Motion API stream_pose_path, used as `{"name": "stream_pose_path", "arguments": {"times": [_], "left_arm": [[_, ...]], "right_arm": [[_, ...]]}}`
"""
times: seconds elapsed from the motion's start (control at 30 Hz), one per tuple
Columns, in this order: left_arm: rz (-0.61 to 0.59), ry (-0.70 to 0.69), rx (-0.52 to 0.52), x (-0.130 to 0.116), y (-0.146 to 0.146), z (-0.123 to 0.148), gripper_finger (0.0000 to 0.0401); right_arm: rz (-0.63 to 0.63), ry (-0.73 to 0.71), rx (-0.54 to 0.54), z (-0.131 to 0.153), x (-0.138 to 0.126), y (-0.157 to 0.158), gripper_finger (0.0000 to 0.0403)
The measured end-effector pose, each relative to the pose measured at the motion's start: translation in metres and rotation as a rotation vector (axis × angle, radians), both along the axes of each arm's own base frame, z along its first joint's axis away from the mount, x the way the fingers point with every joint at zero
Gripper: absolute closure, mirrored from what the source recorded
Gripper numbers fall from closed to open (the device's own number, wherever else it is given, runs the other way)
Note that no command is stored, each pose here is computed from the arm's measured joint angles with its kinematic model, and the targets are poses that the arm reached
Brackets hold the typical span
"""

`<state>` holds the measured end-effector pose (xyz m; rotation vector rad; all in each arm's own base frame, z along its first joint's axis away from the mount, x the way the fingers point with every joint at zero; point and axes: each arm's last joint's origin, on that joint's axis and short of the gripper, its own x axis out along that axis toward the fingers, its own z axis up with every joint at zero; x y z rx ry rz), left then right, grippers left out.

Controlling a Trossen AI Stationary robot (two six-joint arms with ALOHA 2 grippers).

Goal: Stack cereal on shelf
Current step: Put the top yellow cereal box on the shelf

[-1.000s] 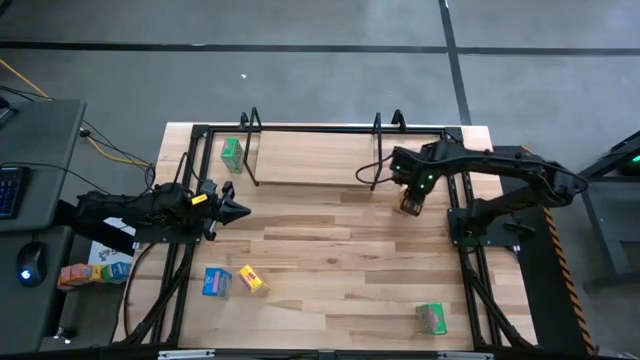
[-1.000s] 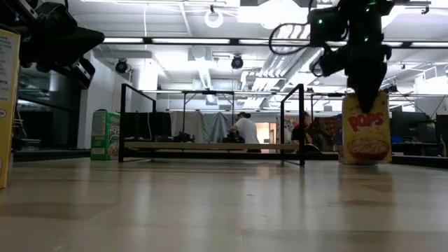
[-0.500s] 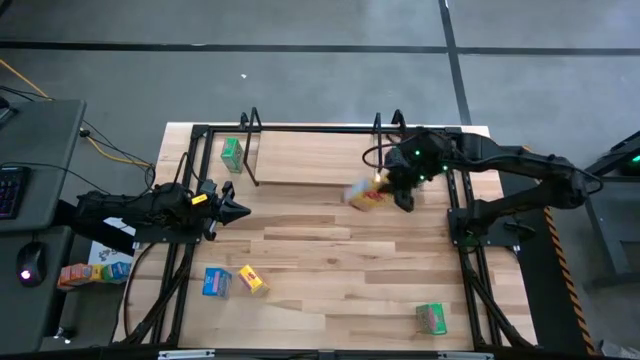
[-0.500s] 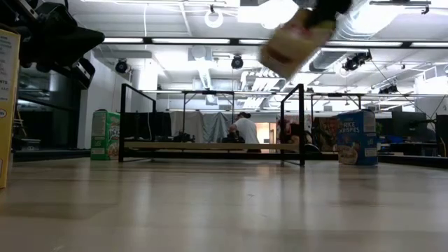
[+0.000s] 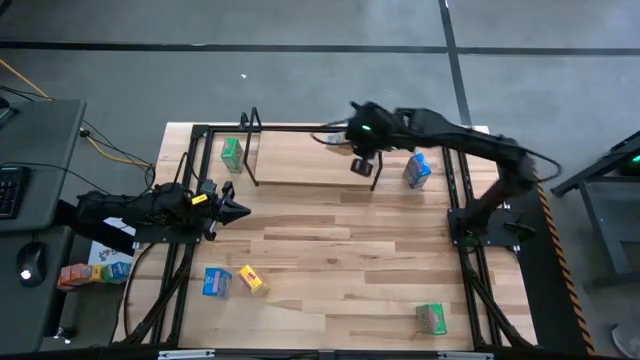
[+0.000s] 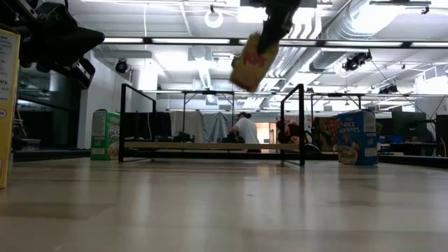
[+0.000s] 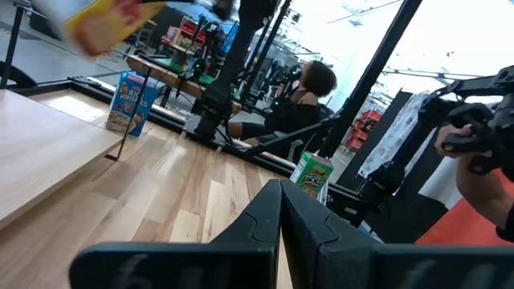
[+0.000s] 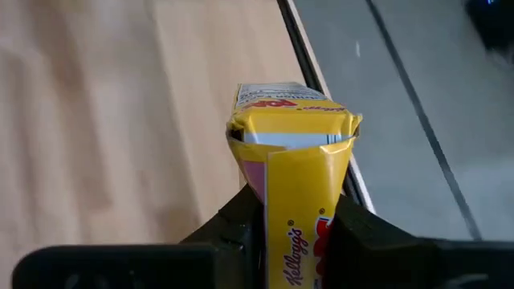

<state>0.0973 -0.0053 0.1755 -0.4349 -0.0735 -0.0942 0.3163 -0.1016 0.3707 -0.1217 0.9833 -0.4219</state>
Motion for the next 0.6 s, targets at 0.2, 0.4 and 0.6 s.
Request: {"name": "stream_pose_path", "arguments": {"times": [0.2, 0.4, 0.6], "left_arm": [[0.0, 0.0, 0.0, 0.0, 0.0, 0.0, 0.04], [0.0, 0.0, 0.0, 0.0, 0.0, 0.0, 0.04], [0.0, 0.0, 0.0, 0.0, 0.0, 0.0, 0.04]], "right_arm": [[-0.008, 0.253, 0.028, -0.024, 0.03, -0.039, 0.0324], [-0.015, 0.401, 0.053, -0.053, 0.04, -0.072, 0.0324], [-0.041, 0.487, 0.029, -0.067, 0.034, -0.099, 0.0324]]}}
